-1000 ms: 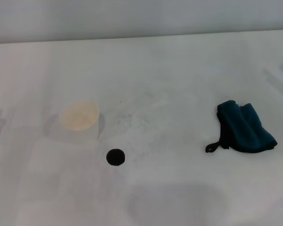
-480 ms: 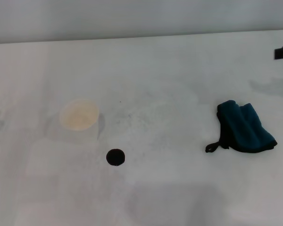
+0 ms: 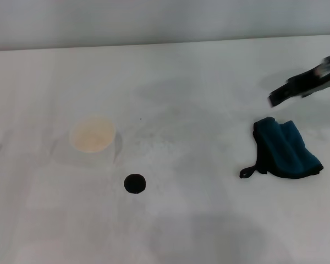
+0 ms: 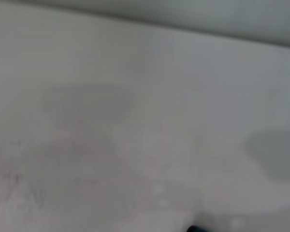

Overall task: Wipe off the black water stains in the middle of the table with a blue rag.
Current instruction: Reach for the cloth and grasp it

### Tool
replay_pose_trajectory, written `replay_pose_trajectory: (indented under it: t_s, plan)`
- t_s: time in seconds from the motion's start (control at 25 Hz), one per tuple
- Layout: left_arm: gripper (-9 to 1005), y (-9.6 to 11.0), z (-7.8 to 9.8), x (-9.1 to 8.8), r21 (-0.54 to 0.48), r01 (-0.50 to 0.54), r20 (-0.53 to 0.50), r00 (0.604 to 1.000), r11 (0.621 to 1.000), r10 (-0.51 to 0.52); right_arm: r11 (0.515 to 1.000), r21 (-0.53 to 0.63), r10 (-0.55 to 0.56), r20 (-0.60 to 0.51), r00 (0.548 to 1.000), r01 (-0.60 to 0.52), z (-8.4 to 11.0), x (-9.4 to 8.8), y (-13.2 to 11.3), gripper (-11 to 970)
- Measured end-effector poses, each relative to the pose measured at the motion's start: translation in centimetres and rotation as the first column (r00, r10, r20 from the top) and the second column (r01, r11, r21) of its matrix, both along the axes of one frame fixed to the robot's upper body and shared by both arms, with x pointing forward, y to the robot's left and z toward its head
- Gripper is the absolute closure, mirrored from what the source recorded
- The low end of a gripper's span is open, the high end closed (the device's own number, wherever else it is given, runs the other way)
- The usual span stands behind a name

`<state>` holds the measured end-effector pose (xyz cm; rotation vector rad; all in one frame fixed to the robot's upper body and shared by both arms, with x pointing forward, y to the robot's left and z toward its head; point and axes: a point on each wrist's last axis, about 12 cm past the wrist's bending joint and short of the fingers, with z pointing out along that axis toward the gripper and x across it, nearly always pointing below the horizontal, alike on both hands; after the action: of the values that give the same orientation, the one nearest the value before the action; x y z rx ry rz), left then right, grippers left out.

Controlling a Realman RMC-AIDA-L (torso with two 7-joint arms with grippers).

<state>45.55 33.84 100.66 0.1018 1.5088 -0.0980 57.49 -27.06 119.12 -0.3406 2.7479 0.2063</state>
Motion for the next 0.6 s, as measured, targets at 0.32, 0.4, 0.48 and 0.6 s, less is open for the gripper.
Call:
replay_pose_trajectory:
  t_s: [0.32, 0.4, 0.48, 0.6]
  plan:
    - [117, 0.0, 0.0, 0.1, 0.002, 0.005, 0.000, 1.000, 1.000, -0.005, 0.988, -0.149, 0.034, -0.089, 0.995, -0.047, -1.9, -0.8, 5.5, 206]
    - [117, -0.2, 0.0, 0.2, 0.004, 0.016, -0.001, 1.000, 1.000, -0.016, 0.984, -0.174, 0.026, -0.114, 0.993, -0.046, -2.7, -0.9, 5.6, 207]
    - [116, -0.2, 0.0, 0.2, 0.006, 0.022, -0.002, 1.000, 1.000, -0.022, 0.981, -0.187, 0.019, -0.136, 0.991, -0.045, -3.6, -0.9, 5.5, 209]
    - [116, -0.2, 0.0, 0.1, 0.007, 0.024, -0.004, 1.000, 1.000, -0.024, 0.980, -0.197, 0.009, -0.153, 0.988, -0.039, -4.7, -0.6, 5.4, 211]
